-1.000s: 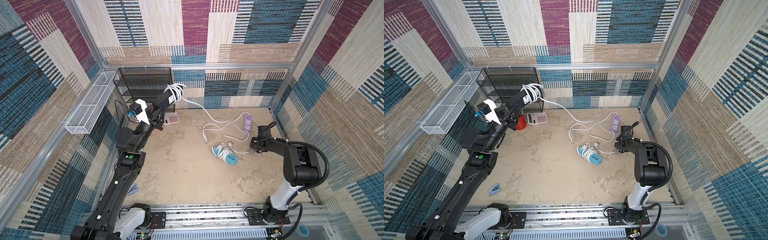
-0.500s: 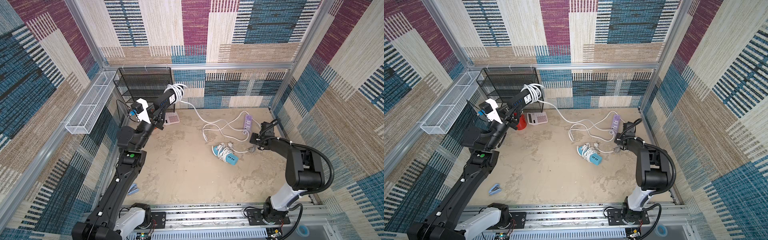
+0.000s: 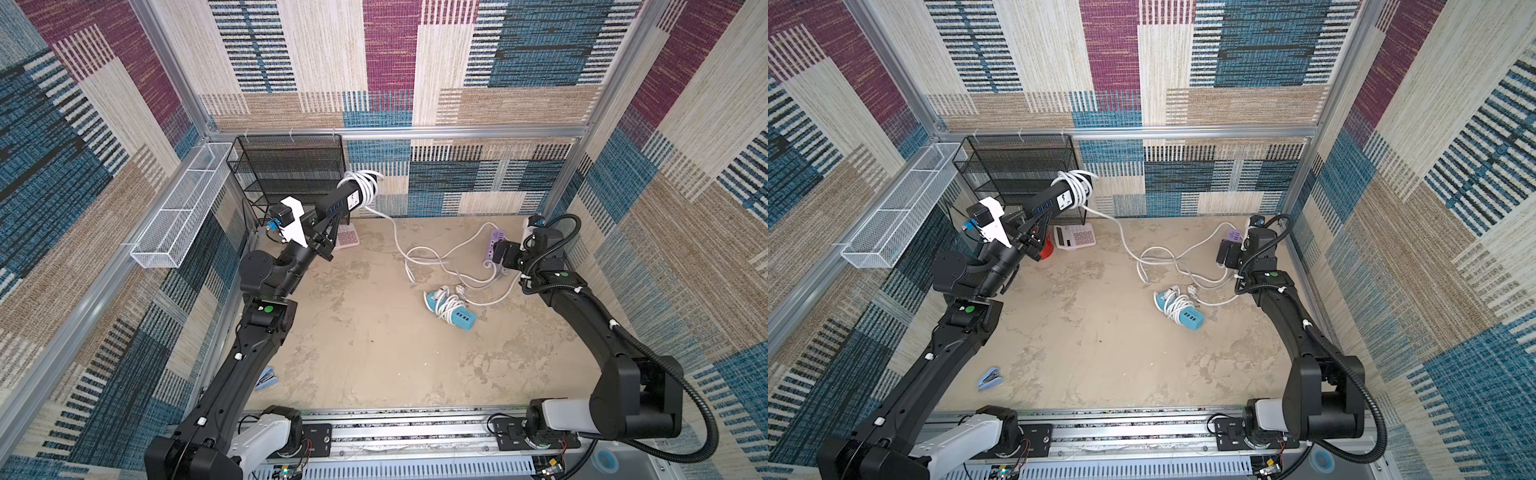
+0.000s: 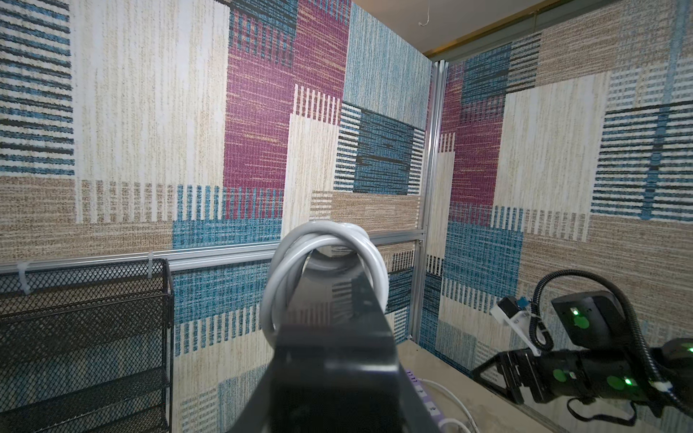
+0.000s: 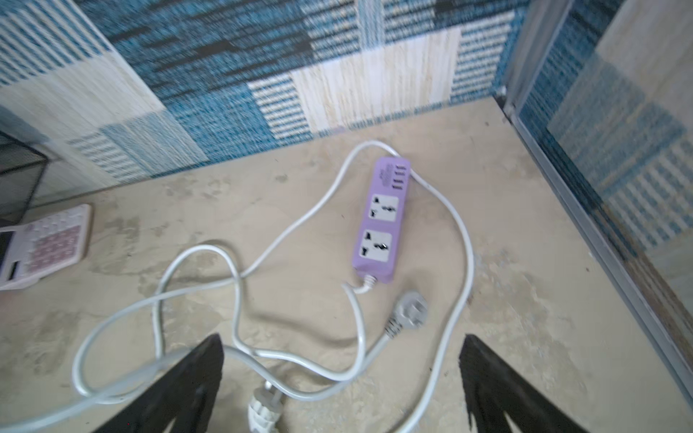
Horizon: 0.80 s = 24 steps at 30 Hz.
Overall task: Unwrap the cord wrapped around the power strip
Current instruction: Unwrap the power cord from the power strip.
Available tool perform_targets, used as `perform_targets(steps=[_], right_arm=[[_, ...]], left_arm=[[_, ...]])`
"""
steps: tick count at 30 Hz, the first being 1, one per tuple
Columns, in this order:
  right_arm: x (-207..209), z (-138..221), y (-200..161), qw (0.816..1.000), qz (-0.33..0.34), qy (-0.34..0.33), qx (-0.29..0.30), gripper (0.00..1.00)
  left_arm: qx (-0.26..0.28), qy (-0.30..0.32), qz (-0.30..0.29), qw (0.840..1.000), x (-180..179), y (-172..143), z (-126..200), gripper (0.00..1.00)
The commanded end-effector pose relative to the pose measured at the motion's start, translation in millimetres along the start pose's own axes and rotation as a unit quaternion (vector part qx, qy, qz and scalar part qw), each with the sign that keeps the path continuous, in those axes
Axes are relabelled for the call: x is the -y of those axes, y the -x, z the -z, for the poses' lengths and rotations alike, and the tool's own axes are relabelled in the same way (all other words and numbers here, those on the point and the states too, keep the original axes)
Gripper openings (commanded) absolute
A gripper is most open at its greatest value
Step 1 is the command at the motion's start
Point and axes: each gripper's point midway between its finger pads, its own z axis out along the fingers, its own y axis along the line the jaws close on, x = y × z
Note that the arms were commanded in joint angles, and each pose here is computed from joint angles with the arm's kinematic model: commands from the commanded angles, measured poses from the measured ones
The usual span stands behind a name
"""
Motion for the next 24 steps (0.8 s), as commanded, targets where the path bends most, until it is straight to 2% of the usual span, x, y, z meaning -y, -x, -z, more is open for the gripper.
perform_targets(steps=[1, 4, 7, 11, 15, 20, 22, 24], right_arm=[[-26.1, 11.2, 16.3, 0.998, 0.021, 0.050, 0.018, 0.98], [-69.6, 27.1, 28.3, 0.989, 0.062, 0.123, 0.050, 0.98], [-118.4, 47.4, 38.8, 0.966, 0.107, 0.217, 0.090, 0.98], [-176.6, 80.7, 46.3, 0.913, 0.151, 0.353, 0.140, 0.98], [-220.5, 104.3, 45.9, 0.856, 0.195, 0.444, 0.178, 0.98], [-265.2, 116.9, 35.2, 0.797, 0.244, 0.509, 0.216, 0.98], [-282.1, 120.6, 34.3, 0.778, 0.254, 0.524, 0.235, 0.98], [-294.9, 117.7, 33.5, 0.767, 0.258, 0.533, 0.246, 0.98]], left_arm=[[0.041, -0.020, -0.014, 0.999, 9.3, 24.2, -0.9, 0.00], [0.038, -0.032, -0.006, 0.999, 13.0, 23.2, -3.1, 0.00], [0.036, -0.045, 0.005, 0.998, 17.0, 22.6, -5.3, 0.00], [0.031, -0.065, 0.017, 0.997, 23.5, 21.8, -8.3, 0.00], [0.029, -0.088, 0.031, 0.995, 30.9, 21.5, -10.9, 0.00], [0.029, -0.102, 0.044, 0.993, 35.3, 22.1, -12.3, 0.00], [0.029, -0.105, 0.045, 0.993, 36.7, 22.7, -12.6, 0.00], [0.030, -0.106, 0.046, 0.993, 37.0, 22.7, -12.5, 0.00]])
